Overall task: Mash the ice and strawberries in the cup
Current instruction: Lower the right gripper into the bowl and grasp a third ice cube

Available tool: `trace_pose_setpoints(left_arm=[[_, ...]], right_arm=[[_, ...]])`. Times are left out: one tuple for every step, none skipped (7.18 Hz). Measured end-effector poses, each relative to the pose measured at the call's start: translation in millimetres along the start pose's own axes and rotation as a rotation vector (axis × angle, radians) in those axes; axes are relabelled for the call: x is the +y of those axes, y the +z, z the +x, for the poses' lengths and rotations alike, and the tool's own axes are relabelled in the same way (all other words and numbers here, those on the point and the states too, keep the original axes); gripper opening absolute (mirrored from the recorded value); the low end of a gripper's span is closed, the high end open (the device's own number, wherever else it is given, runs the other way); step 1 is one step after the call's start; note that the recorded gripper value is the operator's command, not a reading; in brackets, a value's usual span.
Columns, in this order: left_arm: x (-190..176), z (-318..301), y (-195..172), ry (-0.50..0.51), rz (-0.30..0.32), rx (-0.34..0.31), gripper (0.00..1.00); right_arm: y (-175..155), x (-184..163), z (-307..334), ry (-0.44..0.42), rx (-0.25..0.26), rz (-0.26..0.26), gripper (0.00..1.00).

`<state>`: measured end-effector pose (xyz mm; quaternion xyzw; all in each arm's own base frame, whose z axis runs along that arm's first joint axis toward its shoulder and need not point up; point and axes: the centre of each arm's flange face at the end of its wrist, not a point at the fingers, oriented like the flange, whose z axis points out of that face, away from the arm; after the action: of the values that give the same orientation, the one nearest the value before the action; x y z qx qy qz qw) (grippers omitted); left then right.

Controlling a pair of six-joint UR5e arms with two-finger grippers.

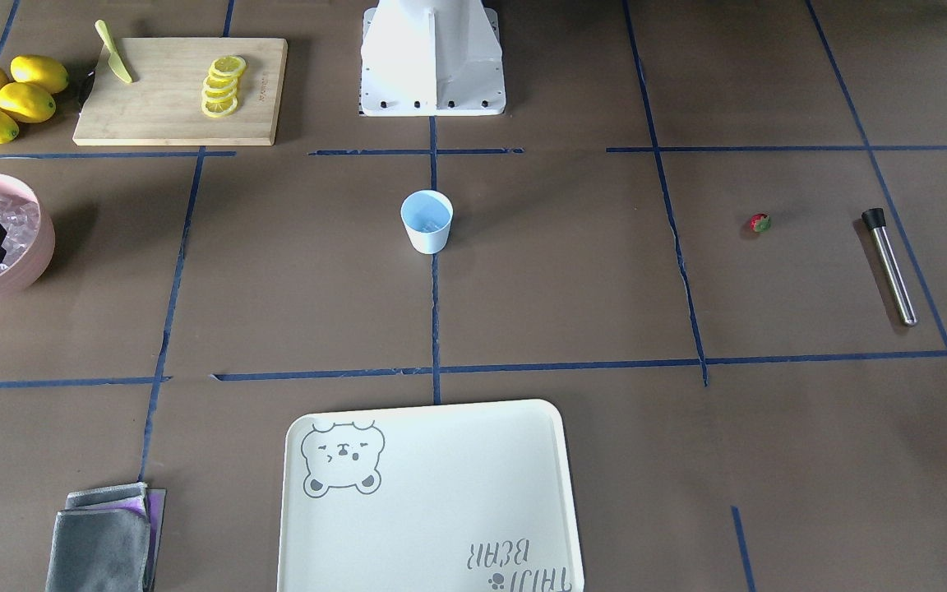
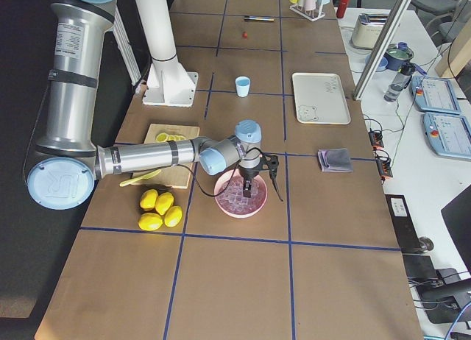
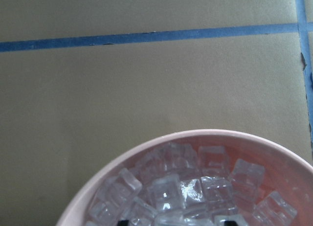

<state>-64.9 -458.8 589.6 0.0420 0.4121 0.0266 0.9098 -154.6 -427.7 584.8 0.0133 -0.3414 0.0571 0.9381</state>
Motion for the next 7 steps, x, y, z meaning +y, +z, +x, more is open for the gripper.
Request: trace_pose_setpoints(left_arm=[[0.0, 0.0, 0.0, 0.0, 0.0, 0.0, 1.0], [0.0, 0.1, -0.1, 0.0, 0.0, 0.0, 1.0], [0.0, 0.1, -0.1, 0.0, 0.0, 0.0, 1.0], [0.0, 0.1, -0.1, 0.0, 0.0, 0.0, 1.0], [0.0, 0.1, -0.1, 0.0, 0.0, 0.0, 1.0], [0.0, 0.1, -0.1, 0.0, 0.0, 0.0, 1.0], [0.0, 0.1, -0.1, 0.0, 0.0, 0.0, 1.0]], right_arm=[[0.9, 1.2, -0.1, -0.002, -0.001, -0.004, 0.68], [1.6, 2.5, -0.6, -0.006, -0.003, -0.009, 0.68], [1.7, 3.8, -0.5, -0.008, -0.006, -0.014, 0.67], [1.9, 4.9, -0.1, -0.009, -0.008, -0.018, 0.66], [2.2, 5.6, -0.3, -0.011, -0.01, -0.021, 0.66], [2.3, 5.8, -0.3, -0.012, -0.011, -0.022, 0.66], [2.2, 6.0, -0.3, -0.012, -0.012, -0.023, 0.56]])
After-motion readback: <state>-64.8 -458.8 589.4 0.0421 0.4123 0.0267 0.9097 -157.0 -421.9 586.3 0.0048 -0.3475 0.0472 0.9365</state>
